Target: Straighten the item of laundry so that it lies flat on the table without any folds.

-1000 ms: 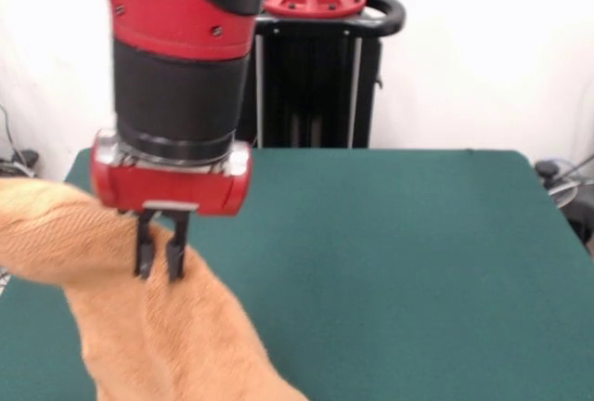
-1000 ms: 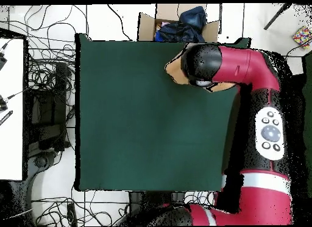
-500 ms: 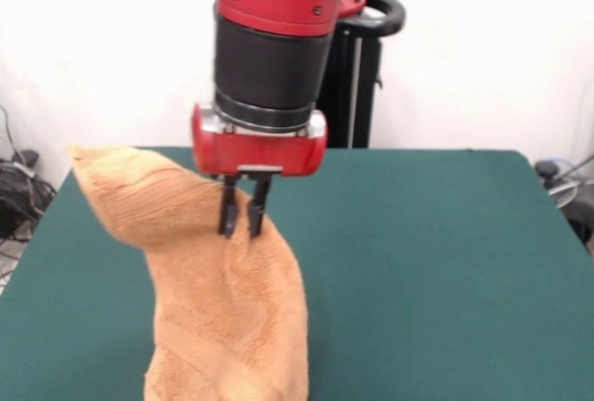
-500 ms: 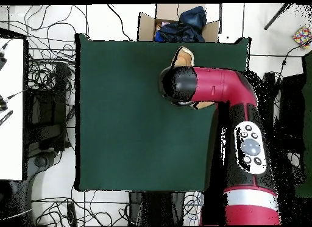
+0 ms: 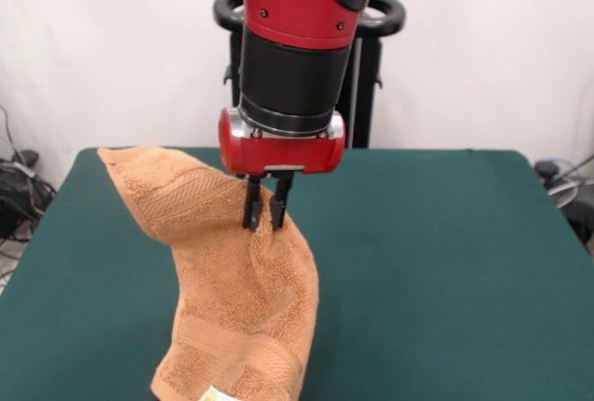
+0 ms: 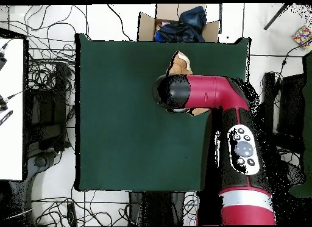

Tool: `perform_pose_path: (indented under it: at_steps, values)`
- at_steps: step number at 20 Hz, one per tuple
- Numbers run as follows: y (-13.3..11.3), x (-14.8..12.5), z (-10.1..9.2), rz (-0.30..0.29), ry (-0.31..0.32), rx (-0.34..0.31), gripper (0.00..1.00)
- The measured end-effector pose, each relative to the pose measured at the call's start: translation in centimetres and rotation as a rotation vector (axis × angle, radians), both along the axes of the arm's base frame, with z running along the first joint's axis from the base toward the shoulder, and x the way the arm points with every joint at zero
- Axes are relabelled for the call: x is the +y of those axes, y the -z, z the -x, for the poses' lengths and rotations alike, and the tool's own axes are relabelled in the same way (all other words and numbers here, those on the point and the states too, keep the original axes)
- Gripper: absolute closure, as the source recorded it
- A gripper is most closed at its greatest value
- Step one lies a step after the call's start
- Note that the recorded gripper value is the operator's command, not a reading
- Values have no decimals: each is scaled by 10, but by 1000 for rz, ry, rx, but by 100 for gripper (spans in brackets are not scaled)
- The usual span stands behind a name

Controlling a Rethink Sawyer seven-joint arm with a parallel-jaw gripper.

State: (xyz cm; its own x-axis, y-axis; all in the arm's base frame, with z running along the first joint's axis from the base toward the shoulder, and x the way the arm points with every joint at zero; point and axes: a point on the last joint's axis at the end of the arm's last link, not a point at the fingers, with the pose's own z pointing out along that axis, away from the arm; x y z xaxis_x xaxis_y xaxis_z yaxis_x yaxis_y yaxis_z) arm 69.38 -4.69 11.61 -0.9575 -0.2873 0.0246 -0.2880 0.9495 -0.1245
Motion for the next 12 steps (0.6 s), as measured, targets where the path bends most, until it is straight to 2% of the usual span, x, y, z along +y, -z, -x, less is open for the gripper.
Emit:
perform_pose_path:
  at_steps: [7, 12]
  values:
    - [5, 8, 15, -7, -15, -11, 100]
    - [12, 29, 41, -21, -55, -52, 100]
